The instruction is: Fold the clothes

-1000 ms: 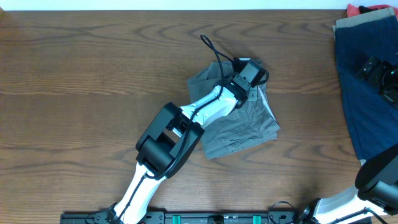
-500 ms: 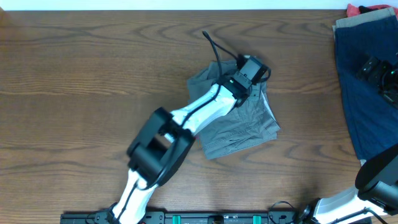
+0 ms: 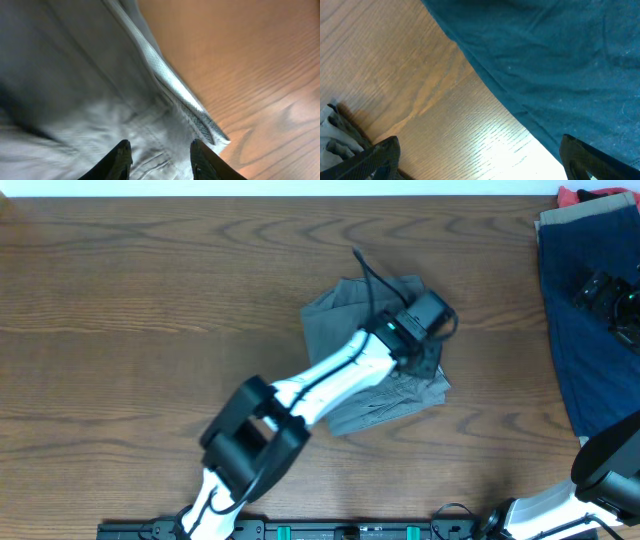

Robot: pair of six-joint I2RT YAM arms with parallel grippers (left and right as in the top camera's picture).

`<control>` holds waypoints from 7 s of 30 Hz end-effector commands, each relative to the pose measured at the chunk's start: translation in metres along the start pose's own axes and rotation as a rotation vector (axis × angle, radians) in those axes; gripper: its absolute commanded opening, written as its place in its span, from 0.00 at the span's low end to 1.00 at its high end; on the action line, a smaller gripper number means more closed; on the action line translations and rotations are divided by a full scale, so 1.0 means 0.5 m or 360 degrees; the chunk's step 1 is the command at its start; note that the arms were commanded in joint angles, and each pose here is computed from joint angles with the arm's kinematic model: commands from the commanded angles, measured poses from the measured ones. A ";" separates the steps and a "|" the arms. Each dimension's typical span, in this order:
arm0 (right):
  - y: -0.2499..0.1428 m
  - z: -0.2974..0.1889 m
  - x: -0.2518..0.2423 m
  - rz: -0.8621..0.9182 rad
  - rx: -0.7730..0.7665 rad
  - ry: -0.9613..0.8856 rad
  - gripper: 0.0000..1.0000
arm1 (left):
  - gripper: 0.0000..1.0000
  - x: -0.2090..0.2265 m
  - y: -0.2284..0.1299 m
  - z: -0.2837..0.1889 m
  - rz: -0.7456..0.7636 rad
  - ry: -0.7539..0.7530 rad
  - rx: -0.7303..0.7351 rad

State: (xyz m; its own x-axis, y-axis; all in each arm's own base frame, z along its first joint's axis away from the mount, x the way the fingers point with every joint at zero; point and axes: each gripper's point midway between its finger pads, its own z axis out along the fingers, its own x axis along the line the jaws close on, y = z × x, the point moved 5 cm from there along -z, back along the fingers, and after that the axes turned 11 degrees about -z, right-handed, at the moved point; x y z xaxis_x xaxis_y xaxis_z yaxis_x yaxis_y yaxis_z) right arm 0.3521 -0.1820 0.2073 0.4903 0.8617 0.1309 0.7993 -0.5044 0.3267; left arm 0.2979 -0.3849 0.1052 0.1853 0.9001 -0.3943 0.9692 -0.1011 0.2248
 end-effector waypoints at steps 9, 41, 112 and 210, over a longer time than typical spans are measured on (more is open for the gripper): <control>0.003 -0.004 -0.002 0.0023 -0.0010 0.0000 0.99 | 0.41 0.012 -0.087 0.111 0.0005 0.0007 0.0320; 0.003 -0.004 -0.002 0.0024 -0.0010 -0.0001 0.99 | 0.98 0.257 -0.001 -0.405 -0.0520 0.0418 -0.0071; 0.003 -0.004 -0.001 0.0021 -0.0010 0.0001 0.99 | 0.06 0.722 0.010 -0.149 -0.1527 0.0094 -0.0209; 0.003 -0.004 -0.001 0.0021 -0.0010 0.0000 0.99 | 0.06 1.196 0.038 -0.244 -0.1753 0.0079 -0.0974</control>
State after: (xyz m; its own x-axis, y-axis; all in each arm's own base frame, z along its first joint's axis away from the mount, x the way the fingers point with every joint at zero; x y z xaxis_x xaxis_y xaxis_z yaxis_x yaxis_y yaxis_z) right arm 0.3521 -0.1820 0.2073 0.4906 0.8615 0.1310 0.7991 -0.5047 0.3267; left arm 0.4376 0.1987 0.0343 -0.5856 0.4056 -0.7018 0.3497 0.9075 0.2327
